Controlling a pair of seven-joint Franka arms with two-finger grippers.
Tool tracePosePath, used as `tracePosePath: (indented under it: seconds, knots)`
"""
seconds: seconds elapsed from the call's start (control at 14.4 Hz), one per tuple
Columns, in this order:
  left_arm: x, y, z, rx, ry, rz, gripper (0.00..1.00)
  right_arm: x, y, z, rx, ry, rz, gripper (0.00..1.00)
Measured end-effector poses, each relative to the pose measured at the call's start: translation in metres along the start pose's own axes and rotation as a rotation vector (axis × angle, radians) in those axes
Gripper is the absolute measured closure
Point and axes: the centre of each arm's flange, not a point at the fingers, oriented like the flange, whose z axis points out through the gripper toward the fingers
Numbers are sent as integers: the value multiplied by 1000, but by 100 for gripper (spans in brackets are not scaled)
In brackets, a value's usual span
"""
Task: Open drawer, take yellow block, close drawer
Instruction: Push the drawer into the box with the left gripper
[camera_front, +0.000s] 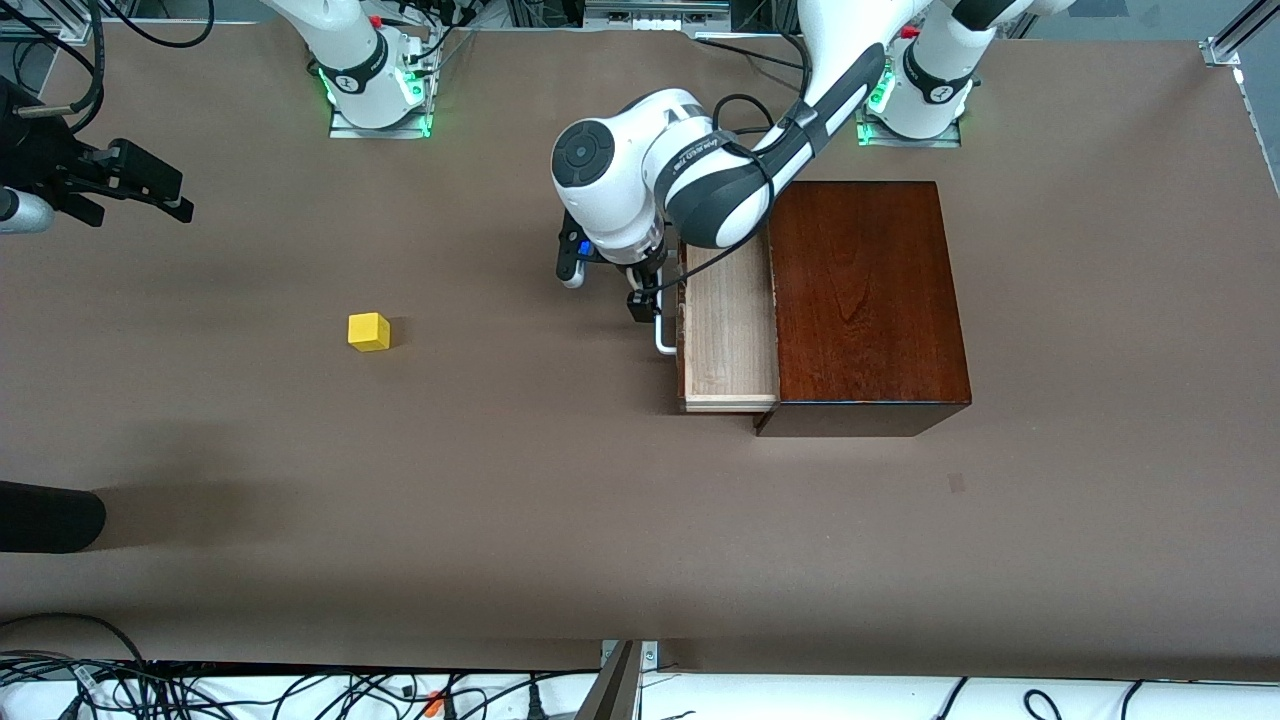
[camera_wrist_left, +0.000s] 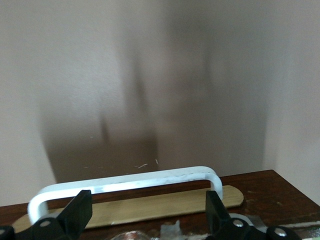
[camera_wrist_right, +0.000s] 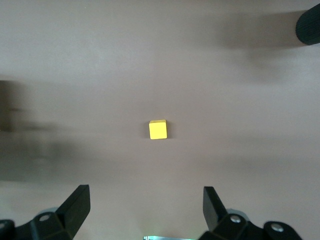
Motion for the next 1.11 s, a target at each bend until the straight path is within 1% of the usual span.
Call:
tracePosePath:
  seconds: [0.28, 0.49, 0.7, 0.9, 1.11]
  knots:
    - [0, 2, 11, -16, -19, 2, 0, 3, 2, 4, -25, -5, 2, 0]
    - [-5, 0, 12, -24, -35, -9, 0, 4, 0, 6, -56, -10, -4, 0]
    - [-12, -4, 14, -33, -55, -39, 0, 9, -4, 12, -60, -19, -12, 0]
    - [-25, -10, 17, -48, -92, -64, 0, 9, -10, 5, -60, -3, -24, 0]
    - [-39, -19, 21, -57, -121, -88, 0, 10, -8, 3, -60, 1, -20, 0]
